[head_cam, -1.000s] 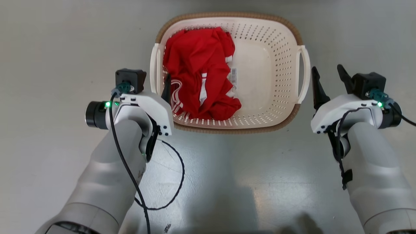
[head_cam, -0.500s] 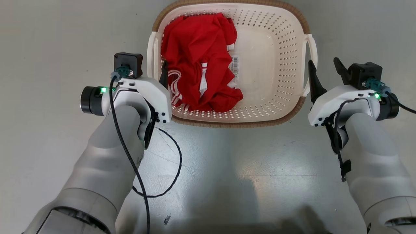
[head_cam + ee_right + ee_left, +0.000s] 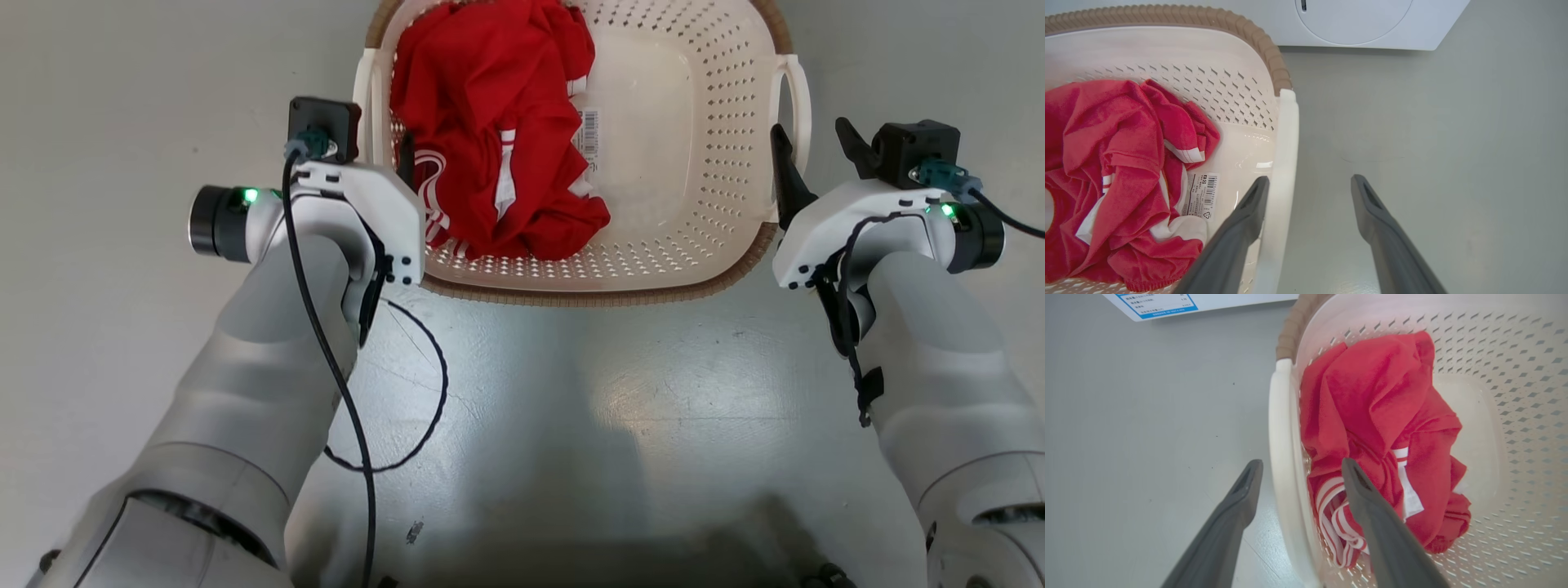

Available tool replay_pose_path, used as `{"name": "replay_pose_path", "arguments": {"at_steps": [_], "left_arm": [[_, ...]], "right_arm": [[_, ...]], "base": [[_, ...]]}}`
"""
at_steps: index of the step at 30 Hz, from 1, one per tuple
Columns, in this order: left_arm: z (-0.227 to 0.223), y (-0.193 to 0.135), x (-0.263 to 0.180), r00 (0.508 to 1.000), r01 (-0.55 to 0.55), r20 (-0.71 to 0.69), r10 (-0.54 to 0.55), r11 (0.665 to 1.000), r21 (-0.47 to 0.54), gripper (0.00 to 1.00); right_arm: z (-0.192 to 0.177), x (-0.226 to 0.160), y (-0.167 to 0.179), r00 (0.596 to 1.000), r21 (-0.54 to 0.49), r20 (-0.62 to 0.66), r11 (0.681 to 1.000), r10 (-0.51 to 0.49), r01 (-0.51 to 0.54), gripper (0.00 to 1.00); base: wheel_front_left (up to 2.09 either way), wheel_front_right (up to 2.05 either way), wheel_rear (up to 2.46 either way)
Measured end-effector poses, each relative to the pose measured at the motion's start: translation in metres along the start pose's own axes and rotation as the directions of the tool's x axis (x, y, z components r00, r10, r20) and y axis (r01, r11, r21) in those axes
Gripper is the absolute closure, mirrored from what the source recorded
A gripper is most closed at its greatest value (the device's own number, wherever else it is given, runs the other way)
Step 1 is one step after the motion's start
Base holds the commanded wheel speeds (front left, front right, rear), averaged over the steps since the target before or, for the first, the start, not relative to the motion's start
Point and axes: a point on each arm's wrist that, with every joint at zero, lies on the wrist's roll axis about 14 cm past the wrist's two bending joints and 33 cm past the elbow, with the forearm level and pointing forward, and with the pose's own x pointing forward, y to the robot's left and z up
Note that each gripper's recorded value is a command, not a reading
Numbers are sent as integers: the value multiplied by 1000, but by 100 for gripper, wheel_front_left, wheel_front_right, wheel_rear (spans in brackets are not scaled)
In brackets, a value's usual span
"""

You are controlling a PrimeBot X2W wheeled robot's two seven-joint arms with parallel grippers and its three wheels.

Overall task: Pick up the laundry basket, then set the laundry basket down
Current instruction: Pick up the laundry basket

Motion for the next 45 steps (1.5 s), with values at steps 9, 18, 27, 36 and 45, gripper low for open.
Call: {"name": "replay_pose_path", "arguments": {"at_steps": [9, 18, 27, 36, 45], "left_arm": [[-1, 3, 12, 999, -10, -46, 12, 999, 43, 0], [-8, 2, 16, 995, -2, -98, 8, 998, 67, 0], [-15, 2, 17, 992, -2, -125, 10, 998, 62, 0], [-15, -1, 19, 991, 11, -132, -1, 997, 77, 0], [-13, -5, 21, 992, 24, -128, -12, 996, 88, 0]], "right_arm": [[-6, 10, 2, 999, -10, -43, 1000, 13, -13, 0], [-12, 15, 6, 995, -12, -100, 1000, 23, -24, 0], [-22, 18, 9, 991, 11, -131, 1000, 30, -29, 0], [-19, 20, 10, 991, 8, -126, 999, 34, -33, 0], [-19, 19, 11, 991, 12, -129, 999, 40, -39, 0]], "base": [[0, 0, 0], [0, 0, 0], [0, 0, 0], [0, 0, 0], [0, 0, 0]]}}
